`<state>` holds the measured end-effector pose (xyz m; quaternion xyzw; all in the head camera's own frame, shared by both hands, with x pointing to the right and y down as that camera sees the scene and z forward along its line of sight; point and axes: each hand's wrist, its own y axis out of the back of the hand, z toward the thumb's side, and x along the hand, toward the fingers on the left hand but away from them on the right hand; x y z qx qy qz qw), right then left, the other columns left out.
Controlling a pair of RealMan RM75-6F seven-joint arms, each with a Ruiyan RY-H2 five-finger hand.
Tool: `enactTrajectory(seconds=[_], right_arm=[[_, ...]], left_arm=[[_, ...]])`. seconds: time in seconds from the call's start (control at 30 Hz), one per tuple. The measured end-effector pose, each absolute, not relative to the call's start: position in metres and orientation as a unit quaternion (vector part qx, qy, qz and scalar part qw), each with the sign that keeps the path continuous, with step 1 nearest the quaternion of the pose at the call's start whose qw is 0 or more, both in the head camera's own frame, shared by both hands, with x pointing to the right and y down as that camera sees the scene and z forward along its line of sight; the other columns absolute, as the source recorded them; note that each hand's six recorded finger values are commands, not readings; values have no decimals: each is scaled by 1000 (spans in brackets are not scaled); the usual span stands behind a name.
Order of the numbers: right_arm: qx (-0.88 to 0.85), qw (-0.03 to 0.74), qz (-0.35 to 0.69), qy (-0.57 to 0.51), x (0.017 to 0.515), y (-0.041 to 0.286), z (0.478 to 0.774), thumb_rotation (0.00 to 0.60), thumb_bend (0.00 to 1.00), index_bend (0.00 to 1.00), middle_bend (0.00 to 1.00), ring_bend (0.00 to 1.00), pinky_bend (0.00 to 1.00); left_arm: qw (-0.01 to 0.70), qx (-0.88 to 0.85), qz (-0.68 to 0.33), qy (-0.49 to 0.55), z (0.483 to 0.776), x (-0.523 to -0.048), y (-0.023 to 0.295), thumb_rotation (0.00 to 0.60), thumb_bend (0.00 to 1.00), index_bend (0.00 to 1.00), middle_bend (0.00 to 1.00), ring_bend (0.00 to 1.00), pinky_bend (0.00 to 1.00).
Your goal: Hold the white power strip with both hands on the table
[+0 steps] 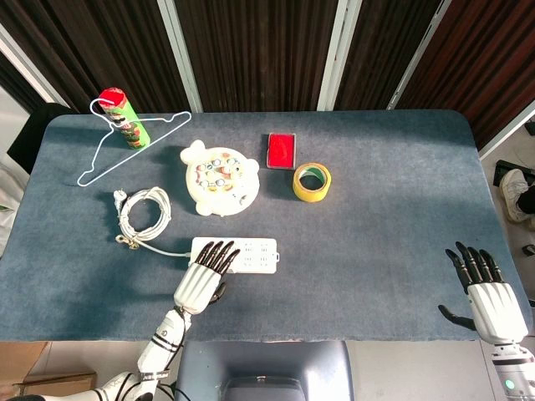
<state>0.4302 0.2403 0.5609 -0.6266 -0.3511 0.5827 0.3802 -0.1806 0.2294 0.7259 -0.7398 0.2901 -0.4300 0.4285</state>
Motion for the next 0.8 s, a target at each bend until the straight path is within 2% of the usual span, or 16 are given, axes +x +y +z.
enactTrajectory(seconds=[0.43,0.57,0.8], right_arm=[[-628,377,580,-355,432,240,558,600,286,0,0,0,0],[-629,377,580,-355,432,240,558,600,286,0,0,0,0],[-630,377,579,-354,432,241,557,600,286,0,0,0,0]], left_arm=[[453,-712,-461,275,748,-160,220,600,404,0,23,6,108],[453,-710,-458,283,747,-158,218,600,417,12,102,75,121],[452,-708,-456,293,747,-156,217,600,538,147,231,202,179]])
